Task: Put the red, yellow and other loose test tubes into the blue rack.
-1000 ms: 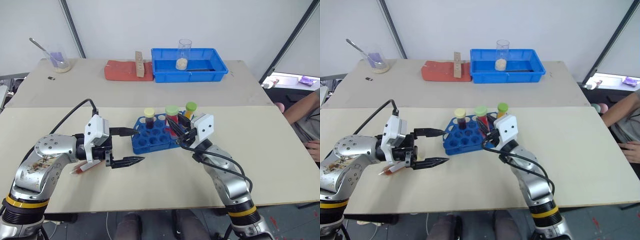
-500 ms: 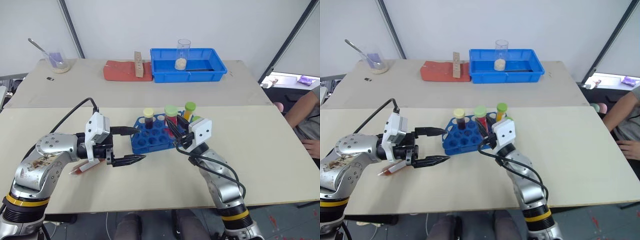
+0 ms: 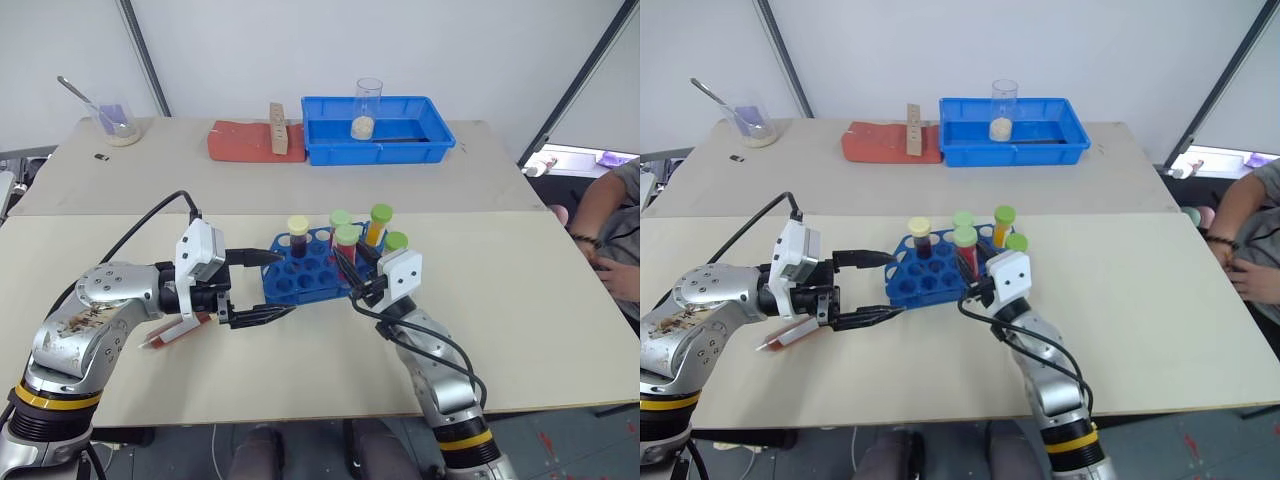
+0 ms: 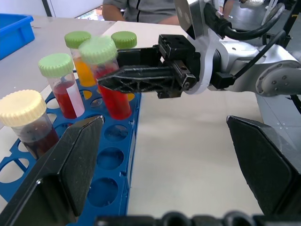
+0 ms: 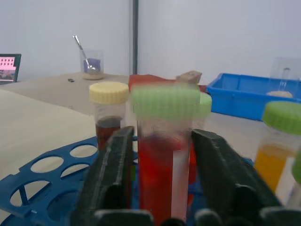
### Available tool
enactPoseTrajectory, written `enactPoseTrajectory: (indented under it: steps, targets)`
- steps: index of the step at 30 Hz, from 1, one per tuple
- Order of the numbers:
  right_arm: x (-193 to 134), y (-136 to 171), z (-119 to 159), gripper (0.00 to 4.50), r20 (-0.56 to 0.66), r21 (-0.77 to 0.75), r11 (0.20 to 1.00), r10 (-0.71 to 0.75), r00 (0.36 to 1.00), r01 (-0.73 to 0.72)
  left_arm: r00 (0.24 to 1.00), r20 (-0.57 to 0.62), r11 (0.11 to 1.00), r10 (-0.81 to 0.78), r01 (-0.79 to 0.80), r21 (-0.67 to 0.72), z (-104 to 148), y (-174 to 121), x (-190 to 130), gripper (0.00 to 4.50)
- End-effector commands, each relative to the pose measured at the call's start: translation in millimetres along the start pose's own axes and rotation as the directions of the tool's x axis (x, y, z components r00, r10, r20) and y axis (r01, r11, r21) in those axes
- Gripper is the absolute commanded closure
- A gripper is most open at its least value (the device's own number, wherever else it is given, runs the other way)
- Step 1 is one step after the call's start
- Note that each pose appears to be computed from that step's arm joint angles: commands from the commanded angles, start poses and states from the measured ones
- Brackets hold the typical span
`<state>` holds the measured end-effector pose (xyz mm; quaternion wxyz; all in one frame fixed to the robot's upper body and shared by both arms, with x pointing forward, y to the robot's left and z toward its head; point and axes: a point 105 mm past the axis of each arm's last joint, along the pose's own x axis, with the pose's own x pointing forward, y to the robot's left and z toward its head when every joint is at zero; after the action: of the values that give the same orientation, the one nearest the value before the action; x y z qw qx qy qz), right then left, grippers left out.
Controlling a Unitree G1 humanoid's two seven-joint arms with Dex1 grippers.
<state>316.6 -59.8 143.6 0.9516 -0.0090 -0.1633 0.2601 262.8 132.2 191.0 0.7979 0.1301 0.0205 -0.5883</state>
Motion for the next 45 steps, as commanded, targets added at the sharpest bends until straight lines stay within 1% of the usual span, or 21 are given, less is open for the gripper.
enactPoseTrajectory:
  steps: [1,3,7,9,10,12,13,15,17,19,21,25,30,34,41,44,45]
  targets:
    - [-4.6,-4.5,9.9,0.82,0.023,-0.022,1.000,0.014,1.000,-0.013,1.000,0.008,0.999,0.004,-0.004,0.032,7.0,-1.7,-1.1,0.00]
    - [-9.7,-1.9,8.9,0.07,-0.006,-0.036,0.998,0.059,0.998,-0.059,1.000,-0.001,0.999,0.012,-0.012,0.034,6.3,-1.3,-3.6,0.00]
    - [-33.7,5.5,15.0,0.07,-0.101,-0.096,0.970,0.214,0.972,-0.223,0.981,-0.175,0.996,0.081,-0.072,0.057,-1.9,5.1,-25.2,0.00]
    - [-46.2,7.1,19.1,0.07,-0.165,-0.124,0.939,0.300,0.939,-0.322,0.952,-0.290,0.994,0.096,-0.077,0.073,-7.6,6.0,-42.3,0.00]
    - [-52.7,7.5,23.1,0.07,-0.191,-0.117,0.919,0.351,0.917,-0.376,0.919,-0.379,0.992,0.110,-0.081,0.093,-13.8,7.6,-53.0,0.00]
    - [-62.5,9.5,31.9,0.07,-0.236,-0.096,0.870,0.451,0.860,-0.483,0.825,-0.544,0.987,0.151,-0.094,0.133,-25.6,13.6,-75.0,0.00]
    - [-67.1,11.6,36.2,0.07,-0.256,-0.074,0.840,0.506,0.824,-0.538,0.781,-0.601,0.983,0.172,-0.101,0.150,-29.5,17.1,-84.1,0.00]
    - [-72.7,18.1,43.9,0.07,-0.275,-0.029,0.786,0.588,0.761,-0.618,0.744,-0.641,0.981,0.189,-0.121,0.149,-31.8,21.5,-95.4,0.00]
    - [-77.0,23.9,56.0,0.07,-0.286,0.028,0.711,0.679,0.676,-0.702,0.717,-0.672,0.982,0.186,-0.154,0.107,-35.9,23.8,-102.6,0.00]
    - [-80.9,29.0,64.6,0.07,-0.308,0.061,0.629,0.750,0.585,-0.775,0.675,-0.717,0.982,0.175,-0.171,0.078,-47.7,24.1,-109.5,0.00]
    - [-81.2,33.1,68.9,0.07,-0.316,0.071,0.586,0.781,0.539,-0.807,0.653,-0.741,0.982,0.160,-0.179,0.055,-57.8,23.3,-113.4,0.00]
    - [-78.8,41.0,76.5,0.07,-0.287,0.097,0.559,0.808,0.515,-0.823,0.642,-0.752,0.982,0.147,-0.187,0.032,-75.1,25.9,-108.2,0.00]
    - [-81.4,47.4,80.5,0.07,-0.265,0.131,0.561,0.814,0.517,-0.817,0.625,-0.766,0.982,0.152,-0.181,0.047,-86.3,37.3,-96.8,0.00]
    - [-84.6,49.1,82.0,0.07,-0.259,0.153,0.569,0.812,0.523,-0.808,0.611,-0.783,0.988,0.120,-0.148,0.036,-90.5,40.6,-86.6,0.00]
    - [-85.6,49.2,85.7,0.07,-0.258,0.180,0.579,0.808,0.530,-0.795,0.604,-0.792,0.994,0.094,-0.107,0.036,-86.4,47.2,-67.1,0.00]
    - [-84.5,49.1,87.2,0.00,-0.256,0.187,0.584,0.805,0.535,-0.790,0.587,-0.806,0.996,0.078,-0.082,0.036,-87.9,46.9,-63.9,0.79]
    - [-83.7,48.9,87.9,0.00,-0.253,0.189,0.588,0.803,0.539,-0.787,0.576,-0.814,0.997,0.073,-0.072,0.039,-89.0,46.5,-64.9,1.18]
